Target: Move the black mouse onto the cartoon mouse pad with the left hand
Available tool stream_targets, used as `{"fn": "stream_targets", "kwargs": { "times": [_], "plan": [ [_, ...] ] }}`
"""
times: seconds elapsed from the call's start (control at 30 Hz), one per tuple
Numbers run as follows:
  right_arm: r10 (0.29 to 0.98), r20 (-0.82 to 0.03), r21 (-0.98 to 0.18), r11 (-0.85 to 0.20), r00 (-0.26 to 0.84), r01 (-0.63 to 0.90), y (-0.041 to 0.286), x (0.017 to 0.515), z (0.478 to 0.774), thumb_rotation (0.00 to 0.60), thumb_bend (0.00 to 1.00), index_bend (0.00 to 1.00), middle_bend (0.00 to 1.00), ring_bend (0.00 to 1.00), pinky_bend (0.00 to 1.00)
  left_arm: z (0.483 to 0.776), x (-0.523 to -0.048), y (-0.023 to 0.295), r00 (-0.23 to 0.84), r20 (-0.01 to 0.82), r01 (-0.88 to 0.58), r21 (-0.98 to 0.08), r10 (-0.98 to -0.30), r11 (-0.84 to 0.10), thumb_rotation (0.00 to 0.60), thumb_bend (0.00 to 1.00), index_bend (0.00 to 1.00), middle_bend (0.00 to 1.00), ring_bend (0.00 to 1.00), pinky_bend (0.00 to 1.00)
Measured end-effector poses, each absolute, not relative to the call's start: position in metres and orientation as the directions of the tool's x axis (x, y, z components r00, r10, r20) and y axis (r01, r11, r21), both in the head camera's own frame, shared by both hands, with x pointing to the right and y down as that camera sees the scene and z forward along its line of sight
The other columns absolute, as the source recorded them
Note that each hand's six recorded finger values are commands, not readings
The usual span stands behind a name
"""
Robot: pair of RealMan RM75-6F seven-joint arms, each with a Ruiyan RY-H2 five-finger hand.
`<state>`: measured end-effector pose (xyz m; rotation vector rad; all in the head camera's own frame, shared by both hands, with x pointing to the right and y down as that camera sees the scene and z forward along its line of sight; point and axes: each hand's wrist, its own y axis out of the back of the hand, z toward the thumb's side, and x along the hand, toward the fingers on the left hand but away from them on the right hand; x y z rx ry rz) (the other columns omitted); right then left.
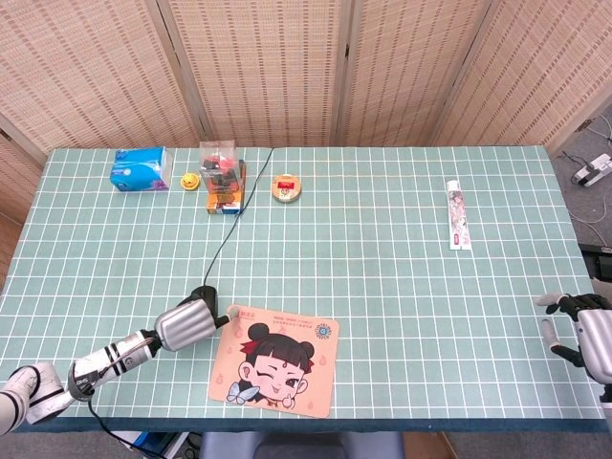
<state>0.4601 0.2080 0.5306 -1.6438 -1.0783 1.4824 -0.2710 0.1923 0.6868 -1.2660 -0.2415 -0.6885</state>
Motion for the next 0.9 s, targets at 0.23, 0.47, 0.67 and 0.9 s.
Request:
{"fn": "stream_targets", "kwargs": {
  "times": [0.23,0.47,0.67,0.9],
  "plan": [
    [0.899,-0.438,-0.889,-0.435,0.011,0.144,0.2075,0.4614,0.5299,0.6,0.41,0.4,0.47,0.41,0.3,0.6885,-0.2687,0.1937,0.771,0.535,0.603,-0.787,-0.344,0.128,0.6,0.09,0.36,0.9,1.0,1.0],
    [0.898,-0.439,-0.888,-0.436,0.01,0.144,0.2076,0.4618,0.5303,0.6,0.41,0.4,0.47,0.41,0.31,0.688,-0.2677,0.196,0.776,0.527,0.595,-0.794,-0.346,0.125,0.6,0.09,0.45,0.86,1.0,1.0],
    [0.897,-0.441,-0.887,-0.438,0.01,0.143,0.2076,0.4615,0.5309,0.6,0.41,0.4,0.47,0.41,0.3,0.6883,-0.2682,0.1967,0.778,0.523,0.592,-0.795,-0.348,0.129,0.6,0.09,0.48,0.85,1.0,1.0],
    [0.898,-0.44,-0.888,-0.436,0.008,0.144,0.2074,0.4621,0.5305,0.6,0.41,0.4,0.47,0.41,0.31,0.6914,-0.2683,0.1967,0.77,0.531,0.601,-0.79,-0.353,0.124,0.6,0.09,0.48,0.85,1.0,1.0]
  ]
}}
